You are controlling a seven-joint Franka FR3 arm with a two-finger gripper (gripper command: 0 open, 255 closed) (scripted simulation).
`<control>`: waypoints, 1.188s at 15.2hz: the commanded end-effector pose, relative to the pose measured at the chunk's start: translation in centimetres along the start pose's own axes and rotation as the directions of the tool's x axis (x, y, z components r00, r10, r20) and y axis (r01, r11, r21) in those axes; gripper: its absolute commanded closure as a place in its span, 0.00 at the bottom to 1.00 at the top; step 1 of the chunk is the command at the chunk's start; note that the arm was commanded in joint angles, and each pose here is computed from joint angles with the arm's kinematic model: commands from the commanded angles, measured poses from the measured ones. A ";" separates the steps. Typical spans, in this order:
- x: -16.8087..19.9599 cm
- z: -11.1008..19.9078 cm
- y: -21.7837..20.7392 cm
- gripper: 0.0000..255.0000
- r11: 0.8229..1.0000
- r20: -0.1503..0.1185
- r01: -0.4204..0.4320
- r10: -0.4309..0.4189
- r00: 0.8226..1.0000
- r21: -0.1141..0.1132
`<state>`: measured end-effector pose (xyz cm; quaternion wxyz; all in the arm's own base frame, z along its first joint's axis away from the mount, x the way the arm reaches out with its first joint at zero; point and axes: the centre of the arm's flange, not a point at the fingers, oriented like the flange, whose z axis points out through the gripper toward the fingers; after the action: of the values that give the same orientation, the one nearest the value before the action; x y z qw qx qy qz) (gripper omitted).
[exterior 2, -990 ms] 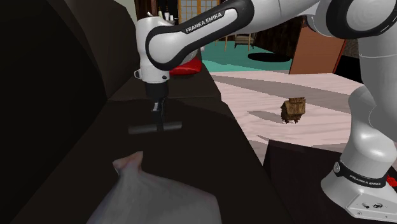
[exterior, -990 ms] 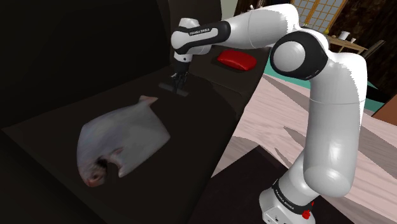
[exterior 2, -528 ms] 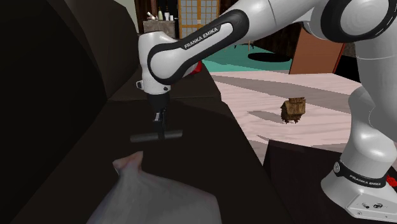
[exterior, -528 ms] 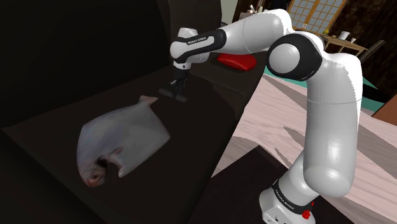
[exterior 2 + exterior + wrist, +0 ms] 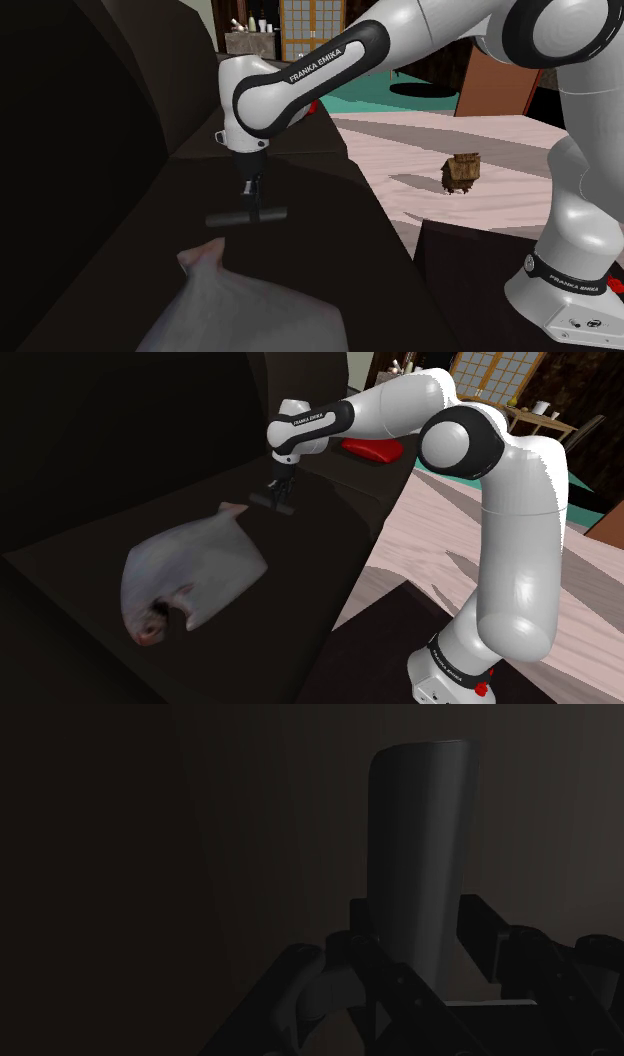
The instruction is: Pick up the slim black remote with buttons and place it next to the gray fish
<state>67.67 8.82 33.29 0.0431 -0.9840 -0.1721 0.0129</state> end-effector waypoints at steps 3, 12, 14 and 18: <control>0.0 0.0 0.0 0.00 1.000 0.000 0.000 0.000 1.000 0.000; 0.0 -5.0 0.0 0.00 1.000 0.000 0.000 0.000 1.000 0.000; 0.0 -5.0 0.0 0.00 1.000 0.000 0.000 0.000 1.000 0.000; 0.0 -5.0 0.0 0.00 1.000 0.000 0.000 0.000 1.000 0.000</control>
<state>67.87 8.41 38.28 0.0431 -0.9840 -0.1721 0.0127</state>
